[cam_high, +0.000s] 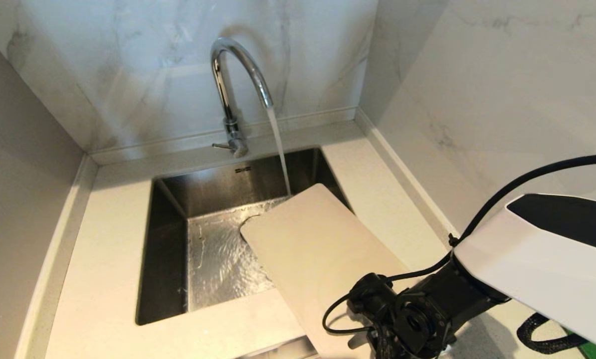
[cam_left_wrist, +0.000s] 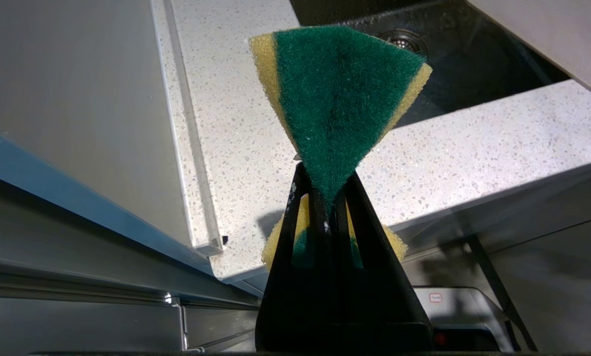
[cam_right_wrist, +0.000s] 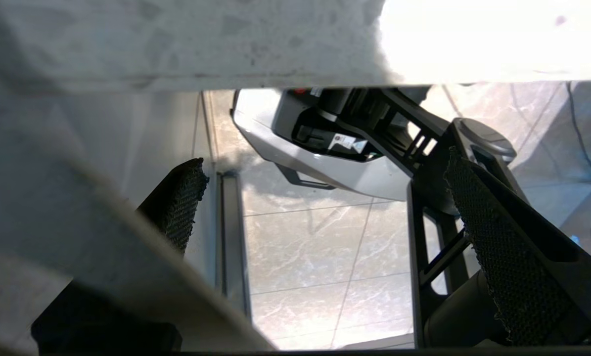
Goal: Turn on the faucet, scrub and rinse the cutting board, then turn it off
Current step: Pick up the cutting board
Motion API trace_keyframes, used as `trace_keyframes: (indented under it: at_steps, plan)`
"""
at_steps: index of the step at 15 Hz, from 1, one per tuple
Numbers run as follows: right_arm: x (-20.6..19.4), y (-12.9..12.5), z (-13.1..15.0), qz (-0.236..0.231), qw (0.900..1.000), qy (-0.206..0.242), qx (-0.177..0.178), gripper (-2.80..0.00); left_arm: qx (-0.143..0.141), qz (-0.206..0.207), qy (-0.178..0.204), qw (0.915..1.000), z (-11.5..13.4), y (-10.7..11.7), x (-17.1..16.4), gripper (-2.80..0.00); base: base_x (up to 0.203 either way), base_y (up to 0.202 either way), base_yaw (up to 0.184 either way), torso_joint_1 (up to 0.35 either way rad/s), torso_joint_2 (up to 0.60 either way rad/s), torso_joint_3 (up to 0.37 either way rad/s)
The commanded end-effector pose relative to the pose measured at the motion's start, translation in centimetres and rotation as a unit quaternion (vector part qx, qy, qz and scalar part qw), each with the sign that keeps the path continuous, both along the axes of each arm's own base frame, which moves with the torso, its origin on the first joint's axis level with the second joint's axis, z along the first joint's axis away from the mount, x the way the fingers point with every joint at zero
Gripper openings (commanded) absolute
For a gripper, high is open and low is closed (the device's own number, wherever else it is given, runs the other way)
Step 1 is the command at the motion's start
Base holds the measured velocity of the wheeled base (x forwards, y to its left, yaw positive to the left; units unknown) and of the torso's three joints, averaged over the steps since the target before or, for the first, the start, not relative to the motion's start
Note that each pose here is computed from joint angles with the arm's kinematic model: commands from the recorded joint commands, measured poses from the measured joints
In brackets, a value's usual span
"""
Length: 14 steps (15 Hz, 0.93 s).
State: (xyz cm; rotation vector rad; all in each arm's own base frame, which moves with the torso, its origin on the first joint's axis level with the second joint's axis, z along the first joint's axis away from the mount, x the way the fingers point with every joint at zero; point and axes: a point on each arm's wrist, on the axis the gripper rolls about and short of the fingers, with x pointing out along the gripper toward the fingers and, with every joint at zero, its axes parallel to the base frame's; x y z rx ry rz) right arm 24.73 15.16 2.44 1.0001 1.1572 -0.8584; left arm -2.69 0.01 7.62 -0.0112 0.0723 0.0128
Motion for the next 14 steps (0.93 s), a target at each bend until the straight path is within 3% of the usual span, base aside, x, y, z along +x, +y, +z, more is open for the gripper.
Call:
trace_keyframes:
  at_steps: [1,14]
  plan:
    - [0.22,0.16,-0.98,-0.003,1.000,0.012,-0.008,0.00,0.000,0.000,0.000,1.0000,0.00,0.00,-0.01,-2.80,0.000,0.000,0.000,0.000,0.00,0.000]
    - [0.71,0.16,-1.10,-0.001,1.000,-0.002,-0.031,0.00,0.000,0.001,0.000,1.0000,0.00,0.00,-0.01,-2.80,0.000,0.000,0.000,0.000,0.00,0.000]
